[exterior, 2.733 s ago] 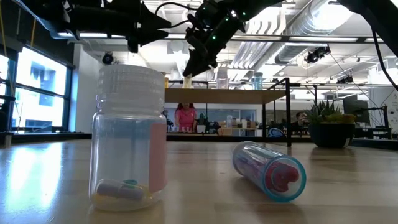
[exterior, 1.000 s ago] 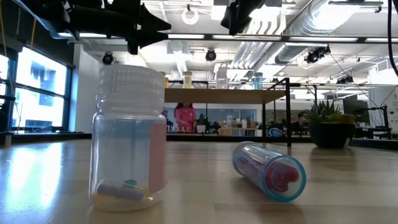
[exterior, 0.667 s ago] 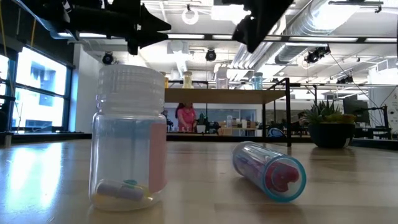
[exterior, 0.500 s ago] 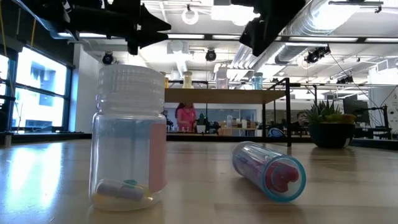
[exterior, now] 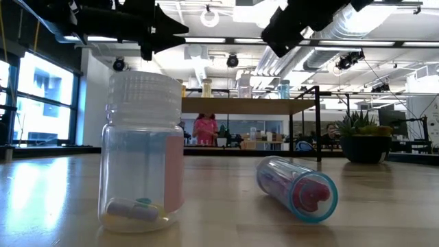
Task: Pick and place medicine bottles onto shelf by color
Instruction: Put the white pill bottle on the shelf aligned with the other white pill bottles
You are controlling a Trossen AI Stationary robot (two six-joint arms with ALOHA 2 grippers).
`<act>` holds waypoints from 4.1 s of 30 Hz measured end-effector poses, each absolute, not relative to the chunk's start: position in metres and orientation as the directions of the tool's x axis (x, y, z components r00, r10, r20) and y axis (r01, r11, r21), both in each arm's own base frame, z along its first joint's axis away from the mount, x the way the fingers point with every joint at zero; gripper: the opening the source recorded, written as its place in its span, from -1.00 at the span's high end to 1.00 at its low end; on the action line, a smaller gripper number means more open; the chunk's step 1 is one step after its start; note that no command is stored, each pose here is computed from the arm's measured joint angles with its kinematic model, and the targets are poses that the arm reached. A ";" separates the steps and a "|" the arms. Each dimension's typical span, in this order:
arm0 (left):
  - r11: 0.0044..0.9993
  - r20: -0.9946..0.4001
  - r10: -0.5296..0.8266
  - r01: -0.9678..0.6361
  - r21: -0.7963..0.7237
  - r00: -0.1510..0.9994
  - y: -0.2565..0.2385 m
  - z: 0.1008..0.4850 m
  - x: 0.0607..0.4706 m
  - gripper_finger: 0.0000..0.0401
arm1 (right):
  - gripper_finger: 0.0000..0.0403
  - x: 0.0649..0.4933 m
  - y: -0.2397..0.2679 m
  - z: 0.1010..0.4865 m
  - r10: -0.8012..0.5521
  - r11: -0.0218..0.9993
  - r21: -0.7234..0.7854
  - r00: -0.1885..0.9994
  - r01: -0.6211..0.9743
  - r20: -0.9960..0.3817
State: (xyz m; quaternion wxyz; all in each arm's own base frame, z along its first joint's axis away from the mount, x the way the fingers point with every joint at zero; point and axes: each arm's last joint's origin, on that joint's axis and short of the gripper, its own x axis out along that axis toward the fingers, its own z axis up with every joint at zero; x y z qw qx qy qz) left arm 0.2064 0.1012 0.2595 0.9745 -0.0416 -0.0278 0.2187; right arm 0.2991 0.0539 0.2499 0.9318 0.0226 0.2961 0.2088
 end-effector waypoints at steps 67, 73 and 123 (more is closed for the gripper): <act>0.913 -0.265 0.295 -0.352 -0.206 0.918 0.035 0.229 0.224 -0.01 | -0.02 0.409 0.166 0.150 0.650 0.689 0.002 0.616 -0.725 -0.445; 0.904 -0.270 0.306 -0.367 -0.219 0.913 0.033 0.229 0.224 -0.01 | -0.02 0.410 0.174 0.149 0.656 0.689 0.023 0.610 -0.725 -0.443; 0.889 -0.267 0.352 -0.409 -0.206 0.897 0.033 0.229 0.224 -0.01 | 0.38 0.415 0.169 0.135 0.646 0.708 0.052 0.616 -0.704 -0.450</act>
